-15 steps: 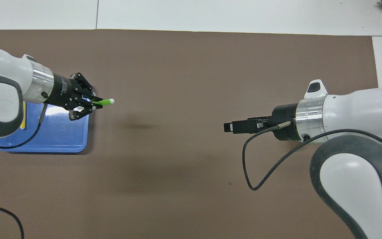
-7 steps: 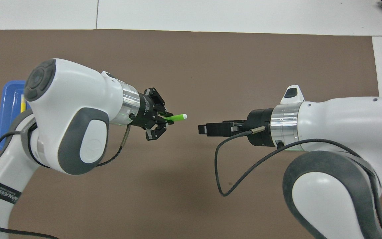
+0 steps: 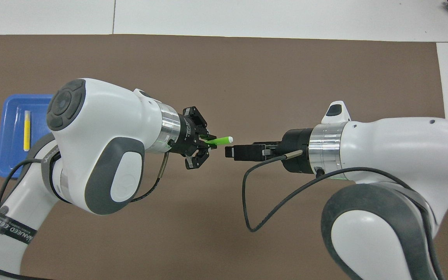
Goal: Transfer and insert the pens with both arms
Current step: 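Grasp the green pen with the right gripper and open the left gripper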
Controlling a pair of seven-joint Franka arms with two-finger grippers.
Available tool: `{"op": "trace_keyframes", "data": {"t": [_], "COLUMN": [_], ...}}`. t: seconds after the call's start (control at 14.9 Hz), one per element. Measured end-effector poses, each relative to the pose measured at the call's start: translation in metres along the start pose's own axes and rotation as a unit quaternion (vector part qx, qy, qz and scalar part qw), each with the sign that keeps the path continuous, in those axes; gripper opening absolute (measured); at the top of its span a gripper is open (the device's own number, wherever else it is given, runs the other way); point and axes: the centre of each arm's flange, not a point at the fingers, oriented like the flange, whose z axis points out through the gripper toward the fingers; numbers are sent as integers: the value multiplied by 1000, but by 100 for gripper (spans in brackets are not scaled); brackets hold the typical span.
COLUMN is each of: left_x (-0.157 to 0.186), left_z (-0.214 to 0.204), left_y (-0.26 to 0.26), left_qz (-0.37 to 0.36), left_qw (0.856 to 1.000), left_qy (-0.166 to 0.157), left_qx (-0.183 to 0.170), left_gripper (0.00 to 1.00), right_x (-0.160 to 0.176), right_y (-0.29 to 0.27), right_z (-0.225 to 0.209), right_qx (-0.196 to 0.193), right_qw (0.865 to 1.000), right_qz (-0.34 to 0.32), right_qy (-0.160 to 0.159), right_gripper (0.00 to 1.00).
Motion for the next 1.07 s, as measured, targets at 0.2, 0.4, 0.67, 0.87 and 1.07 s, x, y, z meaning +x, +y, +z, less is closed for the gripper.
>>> {"op": "trace_keyframes", "data": {"t": [0.2, 0.4, 0.67, 0.87, 1.07], "left_x": [-3, -7, -13, -19, -21], "left_z": [-16, -25, -21, -16, -15], "left_y": [-18, -27, -32, -36, -35], "left_qz": [0, 2, 7, 12, 13], "left_qw": [1000, 1000, 1000, 999, 999], "left_qy": [-14, -23, -29, -33, -38], "left_qx": [-5, -7, -6, -15, -26], "left_gripper": [17, 17, 17, 17, 17], "right_x": [6, 8, 9, 10, 9], "right_y": [7, 9, 7, 5, 3], "right_z": [6, 12, 13, 11, 12], "right_qx": [-1, -1, 0, 1, 1], "right_qw": [1000, 1000, 1000, 1000, 1000], "right_qz": [6, 8, 6, 5, 3], "right_qy": [9, 9, 10, 12, 10], "right_gripper": [100, 90, 80, 80, 80]}}
